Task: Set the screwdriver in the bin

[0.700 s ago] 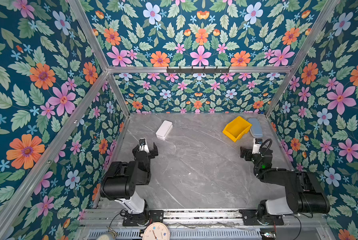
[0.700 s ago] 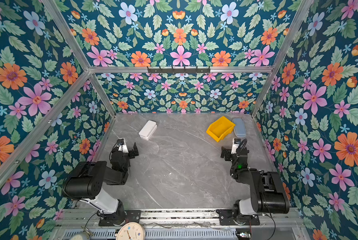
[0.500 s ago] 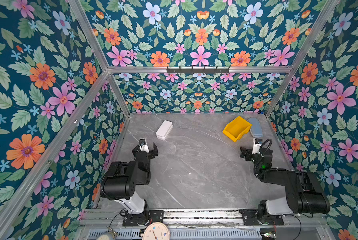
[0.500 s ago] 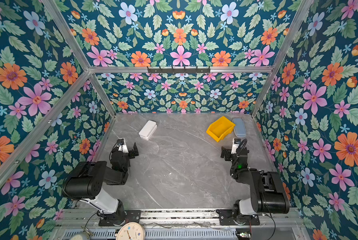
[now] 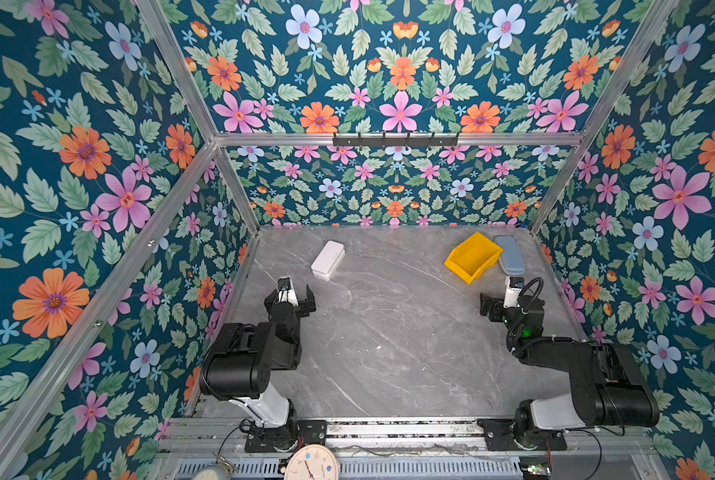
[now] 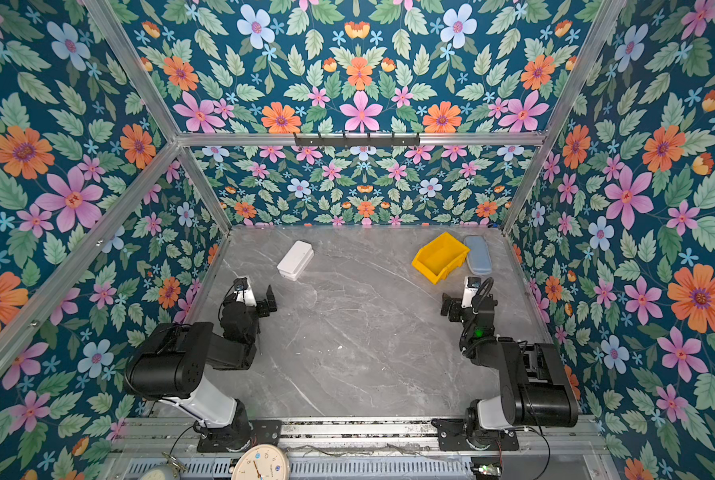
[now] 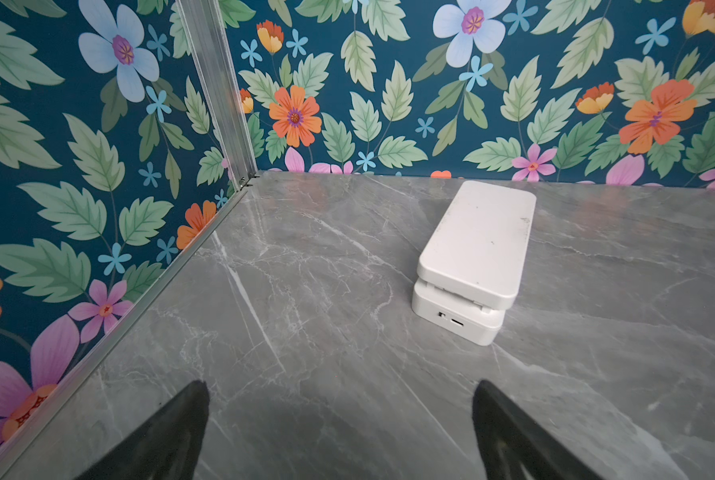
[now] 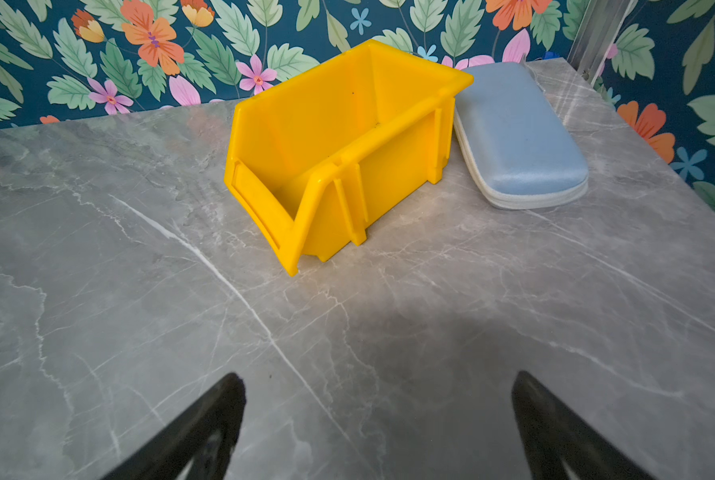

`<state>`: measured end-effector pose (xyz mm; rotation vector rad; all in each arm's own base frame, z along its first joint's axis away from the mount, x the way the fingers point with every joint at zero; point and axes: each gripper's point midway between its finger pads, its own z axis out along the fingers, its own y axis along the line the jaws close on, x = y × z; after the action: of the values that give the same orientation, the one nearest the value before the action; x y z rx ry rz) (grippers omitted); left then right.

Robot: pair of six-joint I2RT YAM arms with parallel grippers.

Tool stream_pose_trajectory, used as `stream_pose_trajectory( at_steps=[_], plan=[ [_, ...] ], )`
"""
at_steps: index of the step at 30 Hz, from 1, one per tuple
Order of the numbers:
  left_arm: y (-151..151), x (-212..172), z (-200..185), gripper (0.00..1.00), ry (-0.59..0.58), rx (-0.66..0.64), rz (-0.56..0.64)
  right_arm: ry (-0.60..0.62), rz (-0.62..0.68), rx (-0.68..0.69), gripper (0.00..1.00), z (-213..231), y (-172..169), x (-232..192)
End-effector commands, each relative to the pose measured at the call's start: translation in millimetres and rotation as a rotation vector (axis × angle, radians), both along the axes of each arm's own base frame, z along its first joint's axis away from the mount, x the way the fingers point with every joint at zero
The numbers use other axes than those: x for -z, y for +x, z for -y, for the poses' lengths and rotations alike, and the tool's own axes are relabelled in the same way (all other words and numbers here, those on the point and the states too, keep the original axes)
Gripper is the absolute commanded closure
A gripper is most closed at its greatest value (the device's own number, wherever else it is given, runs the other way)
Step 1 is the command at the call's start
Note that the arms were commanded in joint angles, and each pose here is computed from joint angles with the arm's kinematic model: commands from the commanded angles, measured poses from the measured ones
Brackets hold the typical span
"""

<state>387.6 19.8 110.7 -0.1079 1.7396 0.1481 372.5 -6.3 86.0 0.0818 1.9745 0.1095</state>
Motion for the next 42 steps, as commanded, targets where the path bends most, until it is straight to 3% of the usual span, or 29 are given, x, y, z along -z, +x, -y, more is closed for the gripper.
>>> stream_pose_trajectory(
  at_steps=[1,12,23,30,35,42],
  plan=[
    [0.3,-3.4,-0.2,0.0,-0.001,0.0,0.013,-0.003,0.048,0.005,0.01,0.7,4.2,-11.1],
    [-12.1,-21.4,-6.7,0.0,0.0,-0.048,0.063,-0.004,0.048,-0.011,0.01,-1.7,4.4,-15.7],
    [-24.6,-57.1,-2.6,0.0,0.008,-0.067,-0.01,0.018,0.018,-0.126,0.01,-22.4,-14.4,-46.2],
    [-35.8,-64.3,-0.5,0.0,-0.063,-0.073,-0.182,-0.015,0.011,-0.25,0.01,-59.3,-41.7,-75.2],
    [-50.3,-54.5,23.1,0.0,-0.102,0.058,-0.345,-0.036,0.028,-0.365,0.01,-90.1,-63.9,-98.2],
    [-59.7,-45.0,30.4,0.0,-0.146,0.079,-0.495,-0.057,0.076,-0.49,0.01,-128.6,-88.3,-133.6]
  ],
)
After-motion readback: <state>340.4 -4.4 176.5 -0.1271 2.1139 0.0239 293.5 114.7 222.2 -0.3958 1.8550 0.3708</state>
